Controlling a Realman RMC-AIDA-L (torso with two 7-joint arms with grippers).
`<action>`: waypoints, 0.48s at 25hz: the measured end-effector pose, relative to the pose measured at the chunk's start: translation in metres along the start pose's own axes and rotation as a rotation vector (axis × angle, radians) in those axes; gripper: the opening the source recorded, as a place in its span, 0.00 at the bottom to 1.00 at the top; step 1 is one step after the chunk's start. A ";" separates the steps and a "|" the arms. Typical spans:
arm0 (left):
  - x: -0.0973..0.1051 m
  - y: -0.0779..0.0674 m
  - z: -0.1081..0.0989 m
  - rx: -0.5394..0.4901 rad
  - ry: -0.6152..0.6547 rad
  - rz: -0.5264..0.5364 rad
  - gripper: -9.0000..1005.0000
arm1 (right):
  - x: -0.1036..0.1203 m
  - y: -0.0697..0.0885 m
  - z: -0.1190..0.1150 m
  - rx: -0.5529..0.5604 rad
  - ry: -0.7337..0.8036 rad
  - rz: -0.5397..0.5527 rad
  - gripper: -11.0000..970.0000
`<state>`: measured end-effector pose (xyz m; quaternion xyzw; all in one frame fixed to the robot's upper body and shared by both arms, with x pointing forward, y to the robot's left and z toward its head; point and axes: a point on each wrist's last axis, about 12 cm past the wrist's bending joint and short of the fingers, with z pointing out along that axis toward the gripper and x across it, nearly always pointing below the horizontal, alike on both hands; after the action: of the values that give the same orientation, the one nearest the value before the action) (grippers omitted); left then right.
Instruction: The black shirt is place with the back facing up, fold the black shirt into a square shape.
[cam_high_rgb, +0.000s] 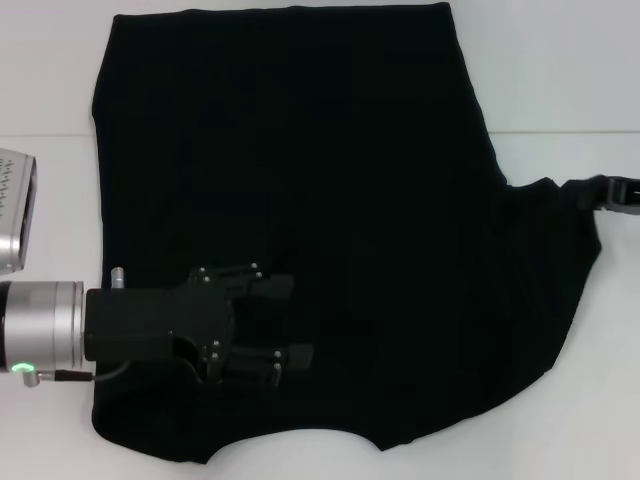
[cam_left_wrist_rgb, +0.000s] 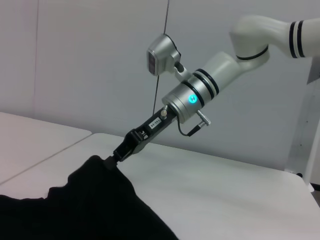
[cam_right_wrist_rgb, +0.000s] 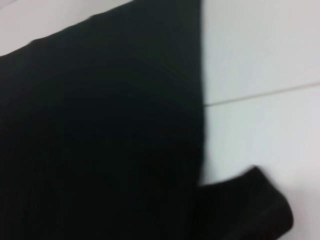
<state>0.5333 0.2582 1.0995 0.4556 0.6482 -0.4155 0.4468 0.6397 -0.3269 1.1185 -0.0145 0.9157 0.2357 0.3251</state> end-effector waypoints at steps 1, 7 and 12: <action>0.000 0.000 0.000 0.000 0.000 -0.006 0.86 | -0.002 0.007 0.002 -0.023 0.012 -0.021 0.02; 0.001 -0.001 -0.002 -0.004 0.000 -0.022 0.86 | -0.007 0.060 0.024 -0.160 0.116 -0.163 0.02; 0.002 0.000 -0.003 -0.007 0.000 -0.024 0.86 | -0.009 0.098 0.043 -0.178 0.195 -0.253 0.03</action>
<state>0.5320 0.2612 1.0987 0.4462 0.6549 -0.4184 0.4437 0.6545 -0.2225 1.1361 -0.1811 0.9093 0.2707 0.2591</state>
